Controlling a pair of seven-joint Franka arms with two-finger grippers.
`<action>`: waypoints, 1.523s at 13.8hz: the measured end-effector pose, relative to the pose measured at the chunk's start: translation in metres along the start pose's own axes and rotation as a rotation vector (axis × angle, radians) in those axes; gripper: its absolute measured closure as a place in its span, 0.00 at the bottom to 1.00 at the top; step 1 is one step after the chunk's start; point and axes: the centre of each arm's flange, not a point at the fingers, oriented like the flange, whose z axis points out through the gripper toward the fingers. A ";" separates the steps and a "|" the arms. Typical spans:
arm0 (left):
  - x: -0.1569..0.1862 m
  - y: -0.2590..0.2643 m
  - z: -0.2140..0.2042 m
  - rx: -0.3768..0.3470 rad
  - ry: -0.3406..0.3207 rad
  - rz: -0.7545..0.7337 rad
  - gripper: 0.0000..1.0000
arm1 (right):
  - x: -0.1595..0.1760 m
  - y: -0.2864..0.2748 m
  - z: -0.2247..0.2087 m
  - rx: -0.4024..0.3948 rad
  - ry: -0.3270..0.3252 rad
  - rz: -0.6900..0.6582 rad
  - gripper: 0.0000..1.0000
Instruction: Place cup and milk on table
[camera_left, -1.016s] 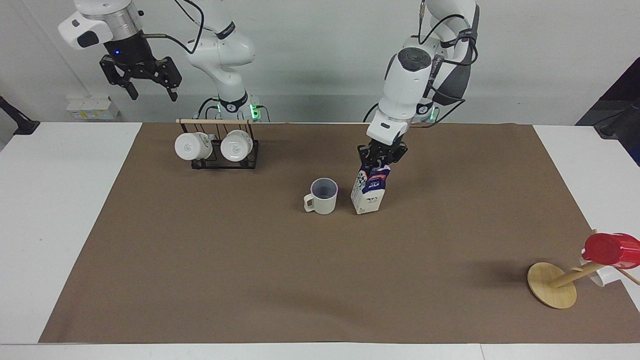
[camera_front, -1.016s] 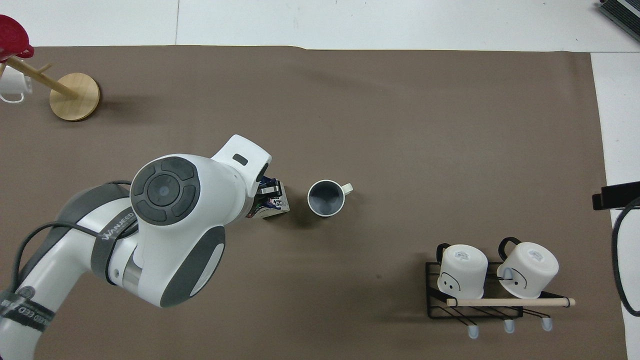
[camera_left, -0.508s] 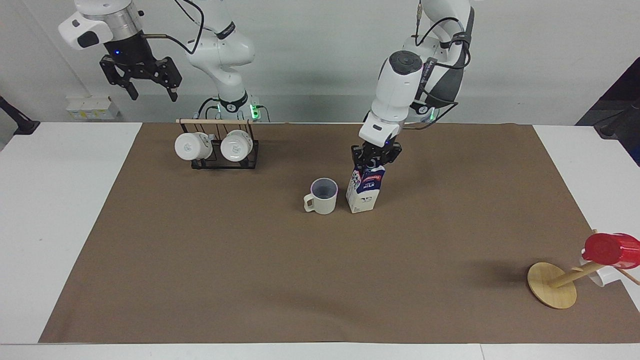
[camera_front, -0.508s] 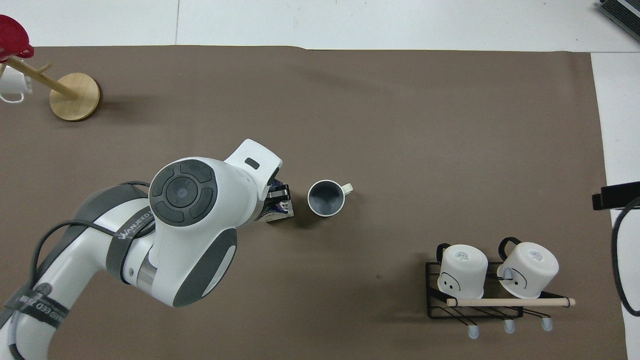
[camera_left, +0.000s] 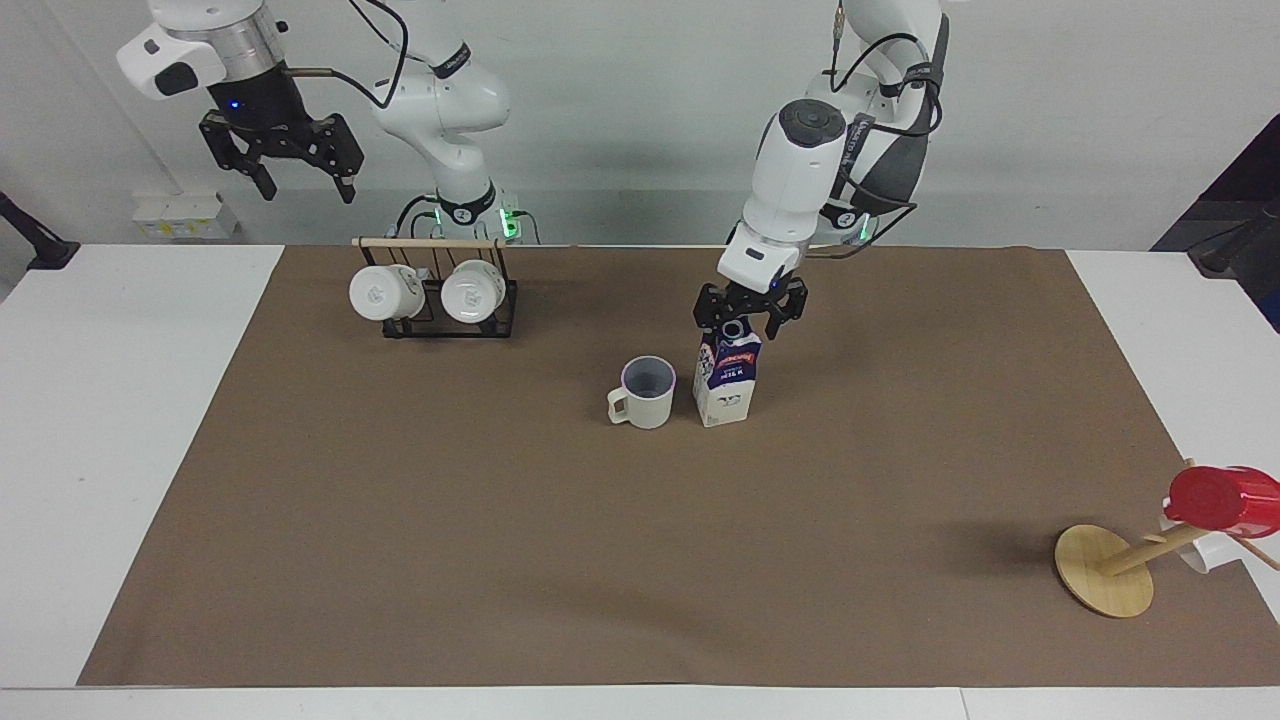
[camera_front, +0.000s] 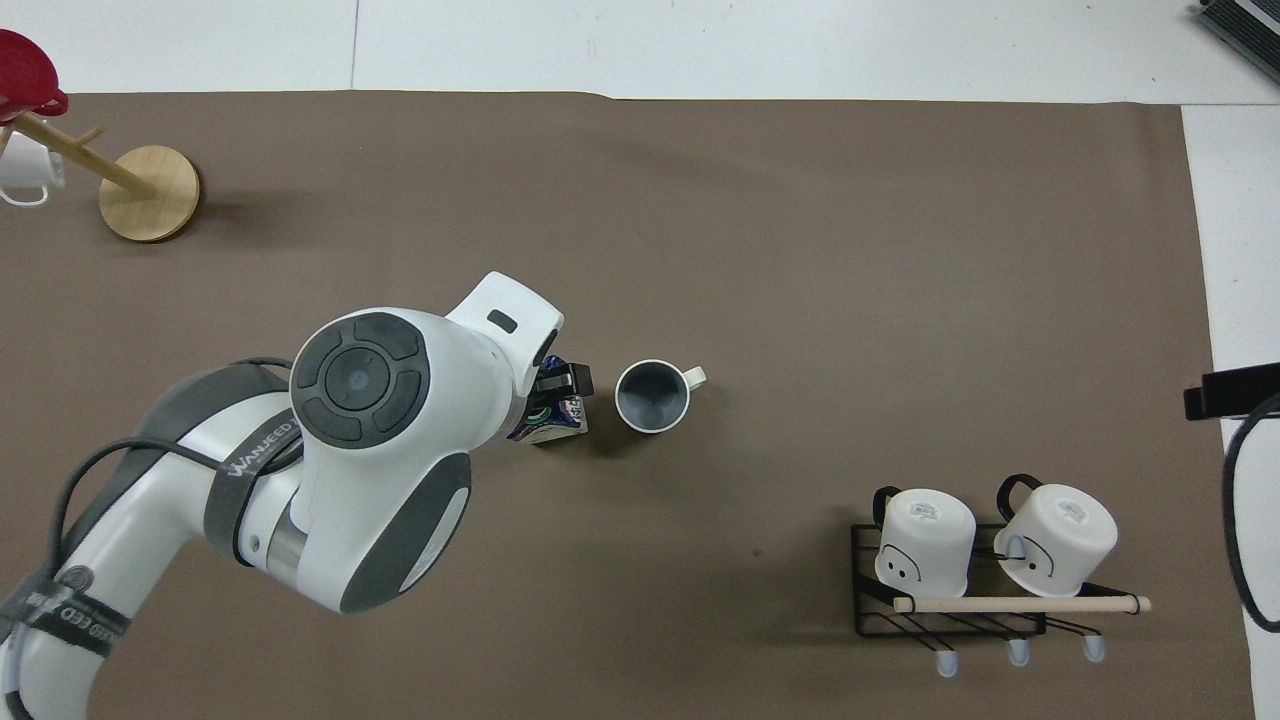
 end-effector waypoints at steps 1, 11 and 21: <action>0.001 -0.001 -0.013 0.013 -0.017 -0.002 0.00 | 0.000 0.000 0.000 0.000 0.000 0.000 0.00; 0.033 -0.168 -0.168 0.047 -0.084 0.168 0.00 | 0.000 0.000 0.000 0.000 0.000 0.000 0.00; 0.043 -0.246 -0.230 0.089 -0.096 0.288 0.00 | 0.000 0.000 0.000 0.000 0.000 0.000 0.00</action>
